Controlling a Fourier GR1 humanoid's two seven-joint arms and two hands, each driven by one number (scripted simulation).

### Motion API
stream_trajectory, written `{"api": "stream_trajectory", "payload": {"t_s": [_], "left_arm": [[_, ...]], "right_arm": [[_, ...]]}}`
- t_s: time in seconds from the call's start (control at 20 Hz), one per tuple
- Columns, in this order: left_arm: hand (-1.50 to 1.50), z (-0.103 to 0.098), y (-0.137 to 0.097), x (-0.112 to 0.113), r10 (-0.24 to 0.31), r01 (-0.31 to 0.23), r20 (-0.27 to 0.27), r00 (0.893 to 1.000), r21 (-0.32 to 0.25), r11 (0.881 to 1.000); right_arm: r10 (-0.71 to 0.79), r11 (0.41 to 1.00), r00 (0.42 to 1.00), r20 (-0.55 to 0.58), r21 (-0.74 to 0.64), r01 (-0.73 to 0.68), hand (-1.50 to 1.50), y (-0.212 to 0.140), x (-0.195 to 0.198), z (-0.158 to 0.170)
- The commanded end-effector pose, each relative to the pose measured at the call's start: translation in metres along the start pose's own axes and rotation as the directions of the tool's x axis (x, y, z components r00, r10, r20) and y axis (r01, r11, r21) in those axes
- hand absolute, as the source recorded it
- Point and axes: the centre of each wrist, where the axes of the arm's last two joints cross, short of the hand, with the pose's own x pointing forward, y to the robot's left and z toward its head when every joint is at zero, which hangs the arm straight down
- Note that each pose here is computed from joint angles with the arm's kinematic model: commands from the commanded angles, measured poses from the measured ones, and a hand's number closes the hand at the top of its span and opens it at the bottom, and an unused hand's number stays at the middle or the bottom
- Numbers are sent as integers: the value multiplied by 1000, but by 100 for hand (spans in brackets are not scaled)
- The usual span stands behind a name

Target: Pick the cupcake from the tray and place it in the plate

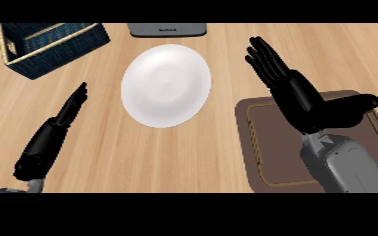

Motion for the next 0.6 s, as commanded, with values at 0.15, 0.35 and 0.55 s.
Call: {"api": "stream_trajectory", "payload": {"t_s": [0.15, 0.35, 0.55], "left_arm": [[0, -32, -6, 7, 47, -42, -38, 998, 129, 991], [0, -27, -5, 2, 91, -82, -70, 993, 125, 989], [0, -42, 3, 2, 159, -138, -117, 980, 172, 975]], "right_arm": [[-64, 927, 997, -37, -373, 45, -150, -32, -8, 7], [646, 720, 717, -261, -105, -687, 150, -84, 1, 28], [323, 747, 864, -385, -457, -483, -150, -48, -78, 78]]}}
